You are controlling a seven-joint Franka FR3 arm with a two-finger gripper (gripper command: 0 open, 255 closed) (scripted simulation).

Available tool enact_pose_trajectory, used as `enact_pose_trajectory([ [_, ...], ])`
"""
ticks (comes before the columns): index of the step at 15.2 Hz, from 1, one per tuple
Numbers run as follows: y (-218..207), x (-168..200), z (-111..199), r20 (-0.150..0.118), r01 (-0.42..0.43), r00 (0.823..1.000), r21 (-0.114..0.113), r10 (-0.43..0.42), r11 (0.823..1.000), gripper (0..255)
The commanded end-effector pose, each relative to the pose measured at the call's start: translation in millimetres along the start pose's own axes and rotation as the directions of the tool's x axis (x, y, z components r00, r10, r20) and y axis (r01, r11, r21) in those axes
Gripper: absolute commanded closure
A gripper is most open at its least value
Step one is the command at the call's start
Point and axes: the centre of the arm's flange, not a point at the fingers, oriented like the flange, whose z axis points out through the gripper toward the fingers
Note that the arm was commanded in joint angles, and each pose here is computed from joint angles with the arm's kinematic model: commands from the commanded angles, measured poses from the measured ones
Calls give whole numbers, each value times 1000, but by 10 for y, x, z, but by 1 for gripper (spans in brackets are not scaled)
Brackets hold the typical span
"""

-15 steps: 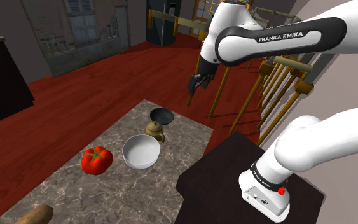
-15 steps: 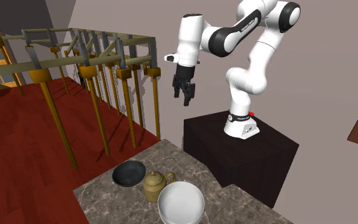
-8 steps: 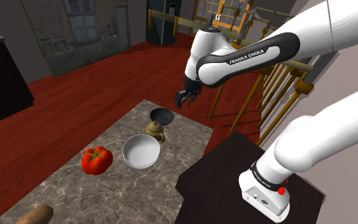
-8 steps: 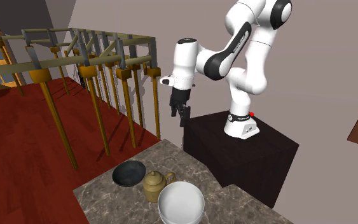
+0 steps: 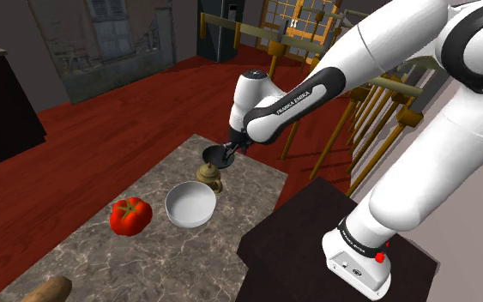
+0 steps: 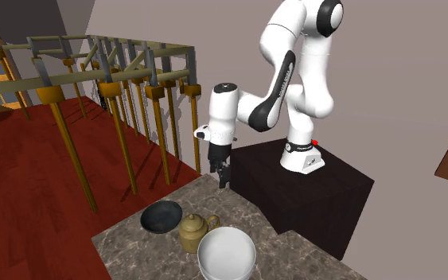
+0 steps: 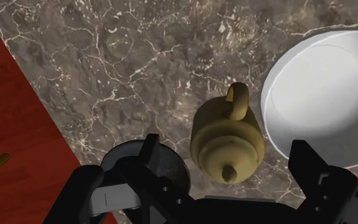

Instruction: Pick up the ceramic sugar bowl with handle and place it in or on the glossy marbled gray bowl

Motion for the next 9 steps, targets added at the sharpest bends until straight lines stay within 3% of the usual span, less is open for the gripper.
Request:
enact_pose_trajectory([
  [1, -78, 48, 268, 6, -10, 1000, 0, 10, 1000, 0],
  [9, -362, 283, 1149, 30, -42, 999, -5, 43, 999, 0],
])
